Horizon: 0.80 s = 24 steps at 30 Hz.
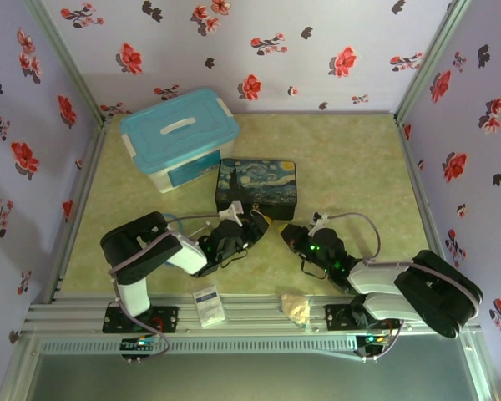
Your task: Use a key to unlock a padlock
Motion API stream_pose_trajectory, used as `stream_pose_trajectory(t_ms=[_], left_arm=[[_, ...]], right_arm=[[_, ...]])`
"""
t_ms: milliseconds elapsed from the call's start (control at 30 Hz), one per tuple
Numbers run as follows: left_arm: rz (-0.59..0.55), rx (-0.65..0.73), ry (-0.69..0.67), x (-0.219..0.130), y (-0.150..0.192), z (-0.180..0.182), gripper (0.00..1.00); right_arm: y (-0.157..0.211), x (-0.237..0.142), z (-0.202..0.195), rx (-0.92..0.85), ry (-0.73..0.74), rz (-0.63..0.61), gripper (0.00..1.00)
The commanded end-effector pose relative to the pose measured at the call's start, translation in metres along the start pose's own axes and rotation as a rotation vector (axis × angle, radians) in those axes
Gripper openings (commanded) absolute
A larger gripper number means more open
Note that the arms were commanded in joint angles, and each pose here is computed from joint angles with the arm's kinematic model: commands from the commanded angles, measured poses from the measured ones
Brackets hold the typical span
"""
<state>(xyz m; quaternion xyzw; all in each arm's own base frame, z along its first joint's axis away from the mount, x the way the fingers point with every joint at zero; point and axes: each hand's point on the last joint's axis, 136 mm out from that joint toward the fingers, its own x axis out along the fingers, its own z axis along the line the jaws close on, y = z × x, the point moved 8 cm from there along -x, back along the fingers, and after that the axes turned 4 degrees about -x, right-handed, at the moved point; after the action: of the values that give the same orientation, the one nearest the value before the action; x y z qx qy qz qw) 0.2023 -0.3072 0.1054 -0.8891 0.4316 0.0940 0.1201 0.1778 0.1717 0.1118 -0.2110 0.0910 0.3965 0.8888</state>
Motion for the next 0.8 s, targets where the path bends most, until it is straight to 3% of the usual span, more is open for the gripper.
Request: stream_pose_trajectory(t_ms=[0,767], left_arm=[[-0.034,-0.019,0.099,-0.0005,-0.0043,-0.0170,0.00],[-0.025,-0.023,0.120,0.0038,-0.0026,-0.0256,0.00]], right_arm=[[-0.0027,0.0047,0.0086,-0.038,0.000,0.012,0.00],[-0.0050,0.0076,0.0095,-0.024,-0.007,0.007,0.00]])
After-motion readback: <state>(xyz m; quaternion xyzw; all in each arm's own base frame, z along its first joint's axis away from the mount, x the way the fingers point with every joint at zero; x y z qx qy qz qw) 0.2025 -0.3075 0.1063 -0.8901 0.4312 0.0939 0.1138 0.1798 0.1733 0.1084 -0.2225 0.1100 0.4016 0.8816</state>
